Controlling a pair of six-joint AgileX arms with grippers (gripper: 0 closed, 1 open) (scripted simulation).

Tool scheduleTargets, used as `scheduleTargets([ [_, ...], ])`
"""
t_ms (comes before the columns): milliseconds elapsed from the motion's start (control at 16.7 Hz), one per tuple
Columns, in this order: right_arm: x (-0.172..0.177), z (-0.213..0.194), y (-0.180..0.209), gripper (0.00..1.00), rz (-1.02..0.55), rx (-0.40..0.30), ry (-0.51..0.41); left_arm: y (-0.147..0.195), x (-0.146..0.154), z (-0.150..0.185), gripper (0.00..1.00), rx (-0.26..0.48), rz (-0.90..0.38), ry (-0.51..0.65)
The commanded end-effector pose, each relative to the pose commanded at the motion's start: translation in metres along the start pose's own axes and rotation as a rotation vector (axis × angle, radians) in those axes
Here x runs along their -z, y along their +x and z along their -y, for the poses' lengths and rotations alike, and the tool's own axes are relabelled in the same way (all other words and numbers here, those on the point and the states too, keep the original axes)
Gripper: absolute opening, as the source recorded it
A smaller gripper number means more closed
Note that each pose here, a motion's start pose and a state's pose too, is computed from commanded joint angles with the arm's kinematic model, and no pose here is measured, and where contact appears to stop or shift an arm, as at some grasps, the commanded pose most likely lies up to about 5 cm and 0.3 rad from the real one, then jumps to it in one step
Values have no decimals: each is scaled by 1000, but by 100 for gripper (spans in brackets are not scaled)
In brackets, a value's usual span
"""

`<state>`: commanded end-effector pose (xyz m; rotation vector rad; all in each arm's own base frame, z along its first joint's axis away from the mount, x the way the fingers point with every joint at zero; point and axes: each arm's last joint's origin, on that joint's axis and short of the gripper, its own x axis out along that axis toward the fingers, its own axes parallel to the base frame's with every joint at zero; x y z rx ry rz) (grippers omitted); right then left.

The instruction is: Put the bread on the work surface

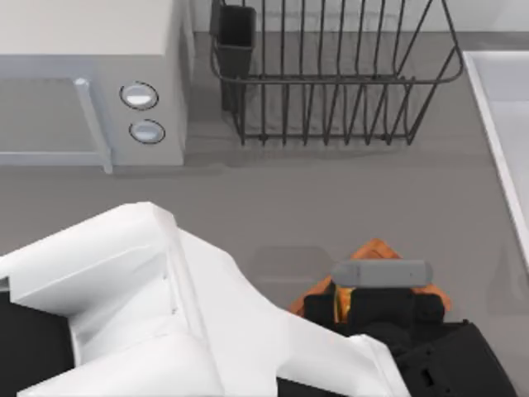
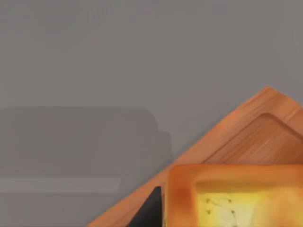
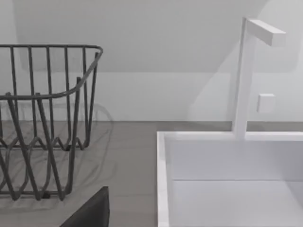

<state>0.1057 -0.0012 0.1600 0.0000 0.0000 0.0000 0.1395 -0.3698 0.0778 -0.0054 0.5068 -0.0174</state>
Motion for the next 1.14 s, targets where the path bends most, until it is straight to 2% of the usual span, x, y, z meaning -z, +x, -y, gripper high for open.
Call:
scheduleTargets([
  [780, 0, 0, 0, 100, 0, 0, 0, 0, 0, 0, 98, 0, 0, 0],
  [1140, 0, 0, 0, 100, 0, 0, 0, 0, 0, 0, 100, 0, 0, 0],
])
